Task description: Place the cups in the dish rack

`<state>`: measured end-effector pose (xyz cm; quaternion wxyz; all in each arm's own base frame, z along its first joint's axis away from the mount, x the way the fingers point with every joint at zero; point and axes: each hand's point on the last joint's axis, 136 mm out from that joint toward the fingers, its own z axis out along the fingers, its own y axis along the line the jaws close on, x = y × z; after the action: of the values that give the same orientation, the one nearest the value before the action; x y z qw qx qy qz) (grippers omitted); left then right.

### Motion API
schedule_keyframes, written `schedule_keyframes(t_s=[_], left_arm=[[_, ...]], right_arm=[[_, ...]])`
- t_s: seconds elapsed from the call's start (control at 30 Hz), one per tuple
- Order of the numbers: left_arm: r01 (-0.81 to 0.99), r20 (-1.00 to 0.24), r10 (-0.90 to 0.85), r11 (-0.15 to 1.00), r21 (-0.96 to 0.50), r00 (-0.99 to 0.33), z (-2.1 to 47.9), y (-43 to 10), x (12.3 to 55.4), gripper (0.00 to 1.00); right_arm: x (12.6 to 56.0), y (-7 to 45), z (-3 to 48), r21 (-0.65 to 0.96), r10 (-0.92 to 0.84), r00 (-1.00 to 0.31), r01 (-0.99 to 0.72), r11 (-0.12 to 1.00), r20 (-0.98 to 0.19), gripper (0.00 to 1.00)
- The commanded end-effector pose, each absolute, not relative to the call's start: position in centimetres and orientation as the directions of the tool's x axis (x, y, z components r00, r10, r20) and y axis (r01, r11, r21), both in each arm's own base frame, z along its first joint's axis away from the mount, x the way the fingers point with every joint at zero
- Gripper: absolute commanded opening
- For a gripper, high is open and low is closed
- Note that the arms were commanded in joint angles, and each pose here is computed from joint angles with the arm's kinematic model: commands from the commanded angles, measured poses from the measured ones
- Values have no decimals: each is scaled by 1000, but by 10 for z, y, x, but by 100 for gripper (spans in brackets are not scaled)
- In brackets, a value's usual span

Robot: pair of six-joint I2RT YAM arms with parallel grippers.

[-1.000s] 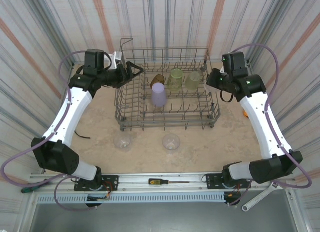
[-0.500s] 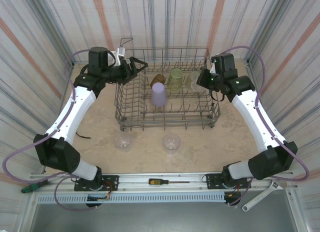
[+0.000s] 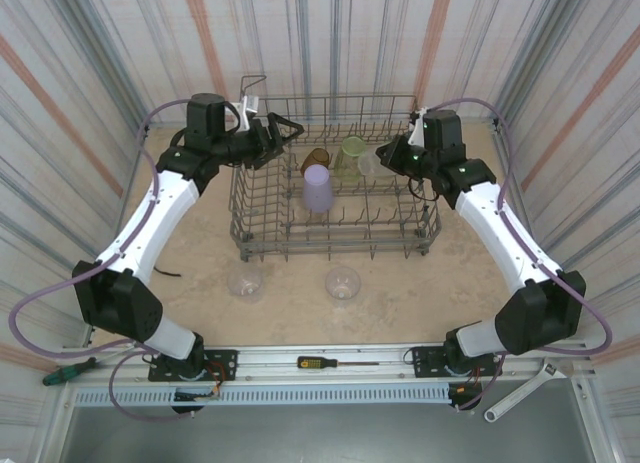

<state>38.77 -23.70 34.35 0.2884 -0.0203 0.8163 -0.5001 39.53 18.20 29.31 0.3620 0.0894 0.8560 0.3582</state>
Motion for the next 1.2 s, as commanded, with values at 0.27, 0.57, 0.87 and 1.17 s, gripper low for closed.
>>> schedule_keyframes(t_s=[0.27, 0.57, 0.87, 1.17], left_arm=[[270, -433, -314, 449, -852, -845, 346, -264, 396, 99], [280, -421, -305, 412, -867, -854, 349, -286, 400, 99], [259, -375, -305, 359, -897, -875, 345, -304, 407, 99], [246, -351, -314, 328, -912, -882, 345, -316, 414, 99]], right_arm=[[399, 198, 316, 802, 487, -684, -252, 542, -544, 0], [396, 193, 323, 839, 539, -654, -312, 446, -530, 0], [394, 196, 338, 864, 593, -630, -392, 315, -502, 0], [387, 198, 355, 852, 615, -610, -475, 222, -500, 0]])
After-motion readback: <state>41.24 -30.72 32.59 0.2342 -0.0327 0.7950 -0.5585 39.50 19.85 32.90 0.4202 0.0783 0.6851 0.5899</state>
